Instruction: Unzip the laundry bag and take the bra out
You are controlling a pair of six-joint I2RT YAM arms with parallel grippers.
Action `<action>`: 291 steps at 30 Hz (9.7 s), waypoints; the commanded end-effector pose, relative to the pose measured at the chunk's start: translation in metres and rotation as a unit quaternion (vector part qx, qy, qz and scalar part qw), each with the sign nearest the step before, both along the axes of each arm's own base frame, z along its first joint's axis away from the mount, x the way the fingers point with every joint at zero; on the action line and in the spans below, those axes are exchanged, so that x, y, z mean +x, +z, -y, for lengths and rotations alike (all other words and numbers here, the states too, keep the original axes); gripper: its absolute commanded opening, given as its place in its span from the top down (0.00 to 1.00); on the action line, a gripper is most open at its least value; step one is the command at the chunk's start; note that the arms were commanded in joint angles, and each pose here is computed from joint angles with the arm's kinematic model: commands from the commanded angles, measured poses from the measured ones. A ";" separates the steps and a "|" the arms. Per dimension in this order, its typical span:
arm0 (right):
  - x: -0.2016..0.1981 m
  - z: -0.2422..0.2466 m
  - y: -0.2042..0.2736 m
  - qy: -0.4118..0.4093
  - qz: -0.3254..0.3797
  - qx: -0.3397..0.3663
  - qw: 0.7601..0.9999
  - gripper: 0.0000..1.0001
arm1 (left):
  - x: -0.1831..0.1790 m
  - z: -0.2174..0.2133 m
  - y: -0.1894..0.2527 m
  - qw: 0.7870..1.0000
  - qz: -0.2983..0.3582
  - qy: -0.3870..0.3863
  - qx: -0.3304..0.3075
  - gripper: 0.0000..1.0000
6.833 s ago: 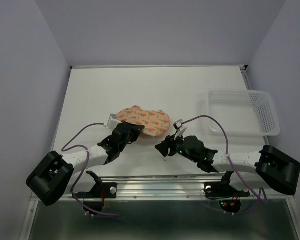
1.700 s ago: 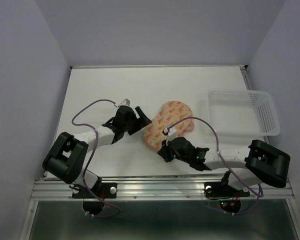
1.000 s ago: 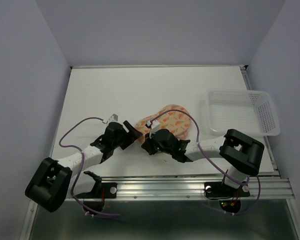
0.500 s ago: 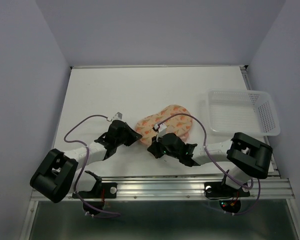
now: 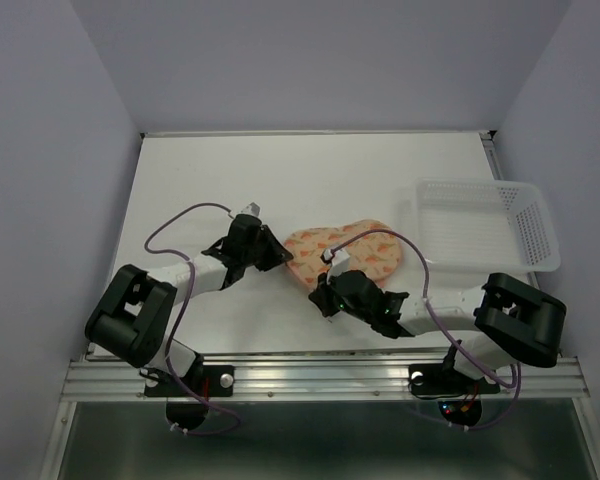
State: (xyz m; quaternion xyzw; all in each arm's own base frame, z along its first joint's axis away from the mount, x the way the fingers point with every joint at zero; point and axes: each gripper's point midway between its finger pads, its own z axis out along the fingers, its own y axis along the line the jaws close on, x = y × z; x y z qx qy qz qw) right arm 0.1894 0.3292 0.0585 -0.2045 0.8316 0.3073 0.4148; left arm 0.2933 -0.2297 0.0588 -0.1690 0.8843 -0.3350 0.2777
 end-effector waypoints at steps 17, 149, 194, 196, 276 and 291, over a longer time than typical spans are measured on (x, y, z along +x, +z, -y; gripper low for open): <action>0.027 -0.091 0.027 0.051 0.017 0.045 0.998 0.99 | -0.022 -0.056 0.023 0.995 0.049 0.084 0.005 0.03; 0.023 -0.067 0.038 0.051 0.005 0.060 0.997 0.99 | 0.023 -0.068 0.045 0.993 0.082 0.089 -0.009 0.08; 0.004 -0.004 0.023 0.024 0.017 0.019 0.999 0.99 | 0.033 -0.042 0.009 0.997 0.046 0.042 0.038 1.00; 0.002 -0.009 0.021 0.034 0.014 0.017 0.999 0.99 | 0.041 -0.043 0.008 0.998 0.043 0.040 0.038 1.00; 0.043 -0.096 0.034 0.055 0.021 0.049 0.997 0.99 | -0.023 -0.042 0.028 0.998 0.050 0.036 -0.024 0.24; 0.027 -0.074 0.029 0.055 0.005 0.046 0.997 0.99 | -0.011 -0.029 0.030 0.998 0.055 0.036 -0.025 1.00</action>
